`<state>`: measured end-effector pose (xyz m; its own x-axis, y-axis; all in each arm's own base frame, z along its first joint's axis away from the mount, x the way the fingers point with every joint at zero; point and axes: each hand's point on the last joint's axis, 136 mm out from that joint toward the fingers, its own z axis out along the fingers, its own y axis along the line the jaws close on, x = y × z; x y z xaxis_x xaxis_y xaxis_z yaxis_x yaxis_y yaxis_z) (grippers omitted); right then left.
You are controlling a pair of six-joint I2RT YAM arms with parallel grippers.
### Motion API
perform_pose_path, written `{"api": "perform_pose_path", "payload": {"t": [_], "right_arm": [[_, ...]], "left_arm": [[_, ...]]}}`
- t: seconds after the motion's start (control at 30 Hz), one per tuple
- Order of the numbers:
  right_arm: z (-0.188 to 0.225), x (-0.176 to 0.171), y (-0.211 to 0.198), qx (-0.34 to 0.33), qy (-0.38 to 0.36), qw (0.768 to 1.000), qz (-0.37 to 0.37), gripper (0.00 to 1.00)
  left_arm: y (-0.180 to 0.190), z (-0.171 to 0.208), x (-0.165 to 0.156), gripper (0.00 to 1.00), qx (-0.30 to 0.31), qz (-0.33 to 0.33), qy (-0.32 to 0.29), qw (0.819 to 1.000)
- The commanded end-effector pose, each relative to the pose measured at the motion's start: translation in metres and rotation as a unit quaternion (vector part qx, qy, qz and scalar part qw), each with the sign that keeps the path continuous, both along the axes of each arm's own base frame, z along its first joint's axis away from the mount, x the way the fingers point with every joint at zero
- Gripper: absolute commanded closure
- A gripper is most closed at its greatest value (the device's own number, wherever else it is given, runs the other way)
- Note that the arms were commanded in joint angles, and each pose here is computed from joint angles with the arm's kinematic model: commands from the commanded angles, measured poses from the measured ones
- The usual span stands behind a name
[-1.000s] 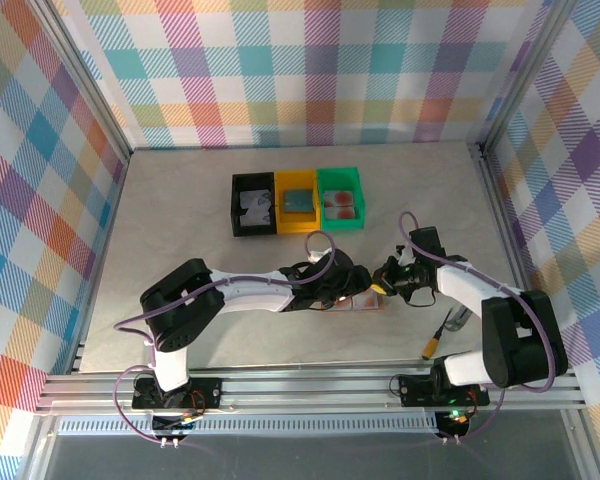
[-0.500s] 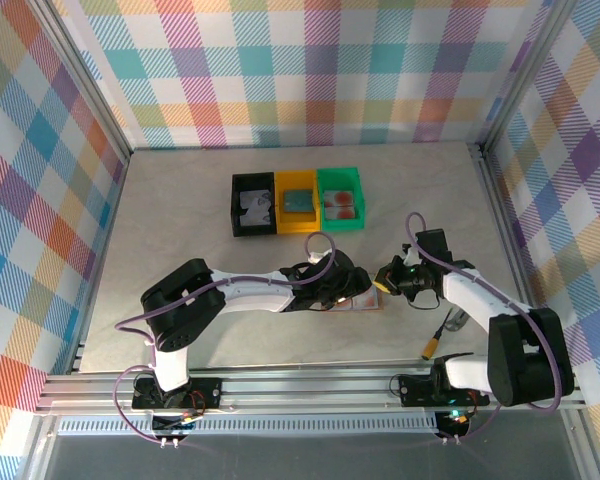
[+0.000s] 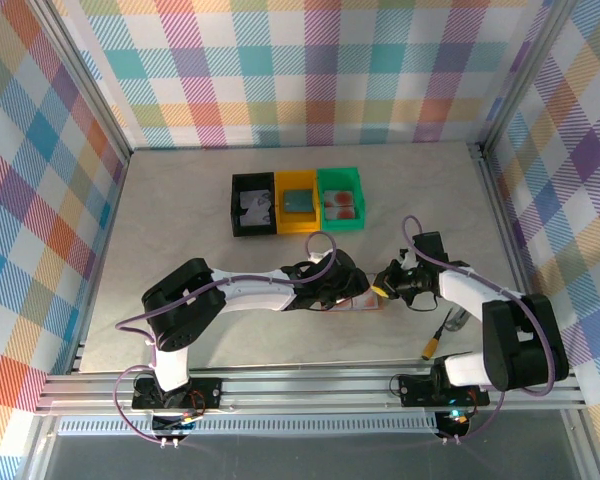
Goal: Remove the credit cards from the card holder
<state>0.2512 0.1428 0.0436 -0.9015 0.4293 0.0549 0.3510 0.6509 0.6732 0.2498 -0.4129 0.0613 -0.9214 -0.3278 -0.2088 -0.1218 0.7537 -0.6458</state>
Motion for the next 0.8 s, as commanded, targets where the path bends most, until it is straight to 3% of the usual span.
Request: {"api": "perform_pose_path", "payload": {"t": [0.0,0.2,0.3,0.5,0.57,0.77], "right_arm": [[-0.001,0.001,0.003,0.018,-0.004,1.0,0.001,1.0],[-0.004,0.002,0.004,0.02,-0.002,1.0,0.001,1.0],[-0.008,0.002,0.004,0.023,0.003,1.0,0.001,1.0],[-0.011,0.003,0.006,0.027,0.005,1.0,-0.001,1.0],[-0.011,0.003,0.005,0.027,0.006,1.0,-0.001,1.0],[-0.015,0.002,0.004,0.021,0.009,1.0,-0.003,1.0]], "left_arm": [[0.001,-0.004,-0.001,0.36,0.014,0.004,0.006,1.0],[-0.004,0.0,0.0,0.44,0.004,0.0,0.003,1.0],[-0.004,0.001,0.001,0.54,0.005,-0.001,0.0,1.0],[-0.007,0.0,0.0,0.55,0.004,-0.009,0.0,1.0],[-0.009,0.0,0.0,0.61,0.001,-0.012,-0.001,1.0],[-0.018,0.004,0.0,0.61,-0.013,-0.021,-0.003,1.0]]}}
